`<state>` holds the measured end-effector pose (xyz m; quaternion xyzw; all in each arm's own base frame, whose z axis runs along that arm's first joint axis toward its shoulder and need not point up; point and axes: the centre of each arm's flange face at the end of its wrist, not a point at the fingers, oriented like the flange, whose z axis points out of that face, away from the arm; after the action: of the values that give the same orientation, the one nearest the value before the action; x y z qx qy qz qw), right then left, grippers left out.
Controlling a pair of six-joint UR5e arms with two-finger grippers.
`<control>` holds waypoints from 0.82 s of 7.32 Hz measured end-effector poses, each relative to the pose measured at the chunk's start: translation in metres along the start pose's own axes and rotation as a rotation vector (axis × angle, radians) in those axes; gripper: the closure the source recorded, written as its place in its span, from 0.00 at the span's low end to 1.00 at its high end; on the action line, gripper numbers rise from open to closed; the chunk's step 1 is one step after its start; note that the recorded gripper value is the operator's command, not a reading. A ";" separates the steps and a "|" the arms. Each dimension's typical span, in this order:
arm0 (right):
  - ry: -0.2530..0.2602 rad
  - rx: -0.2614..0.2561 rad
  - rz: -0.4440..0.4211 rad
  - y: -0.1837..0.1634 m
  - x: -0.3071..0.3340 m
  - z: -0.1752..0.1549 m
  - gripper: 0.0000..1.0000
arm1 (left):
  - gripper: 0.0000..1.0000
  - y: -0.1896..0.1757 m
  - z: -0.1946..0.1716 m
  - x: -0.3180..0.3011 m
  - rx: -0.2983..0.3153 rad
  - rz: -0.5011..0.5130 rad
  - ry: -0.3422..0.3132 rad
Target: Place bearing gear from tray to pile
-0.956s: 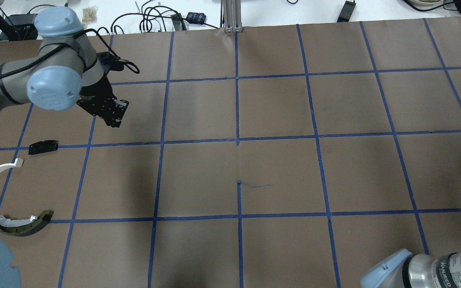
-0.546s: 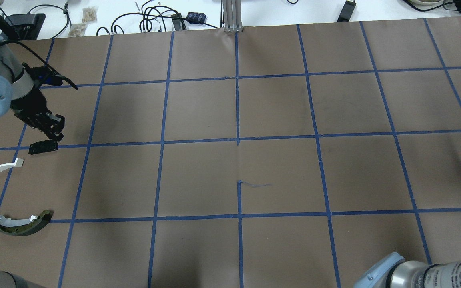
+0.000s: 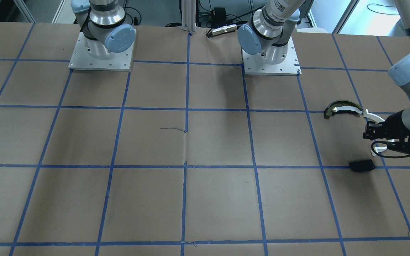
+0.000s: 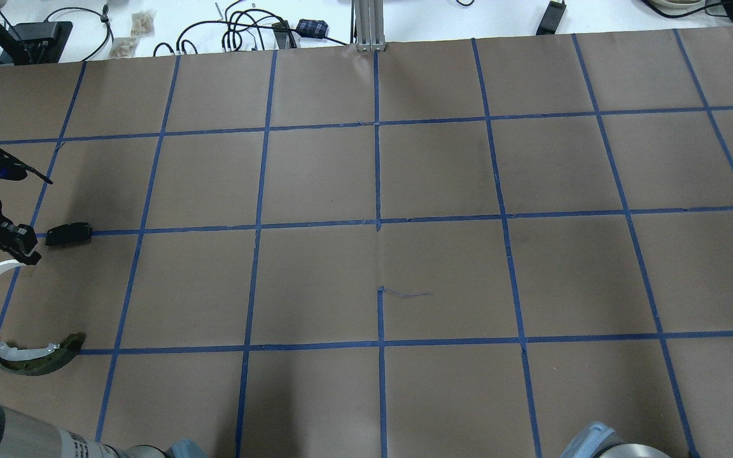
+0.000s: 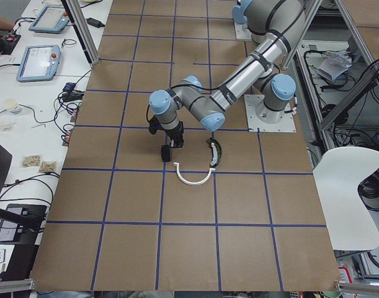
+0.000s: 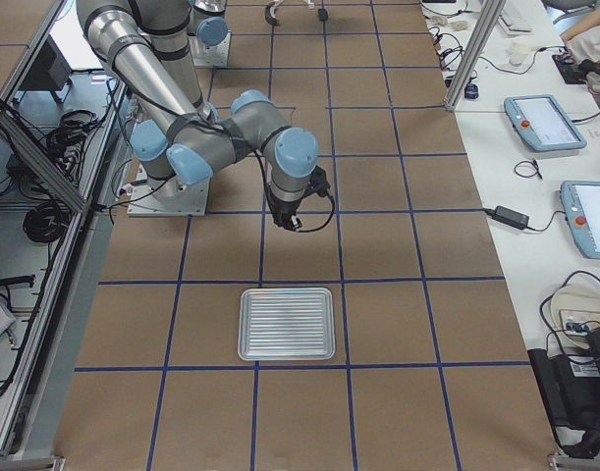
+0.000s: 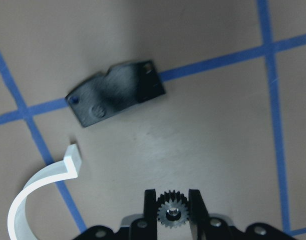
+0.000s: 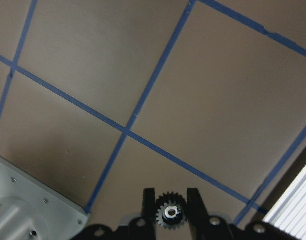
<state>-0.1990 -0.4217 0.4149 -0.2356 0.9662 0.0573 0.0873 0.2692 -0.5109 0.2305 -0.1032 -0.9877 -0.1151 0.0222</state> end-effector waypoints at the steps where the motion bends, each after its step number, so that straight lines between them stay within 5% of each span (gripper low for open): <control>1: 0.009 0.009 0.053 -0.031 -0.044 -0.009 0.90 | 1.00 -0.002 0.014 -0.008 -0.004 -0.006 0.008; 6: 0.078 0.012 0.278 -0.149 -0.209 0.010 0.85 | 0.94 -0.006 0.047 -0.021 -0.032 -0.011 0.041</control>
<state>0.0542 -0.4585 0.4359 -0.1011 0.9925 0.0537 0.0424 0.2872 -0.5102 0.1815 -0.0956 -0.9857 -0.1330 0.0403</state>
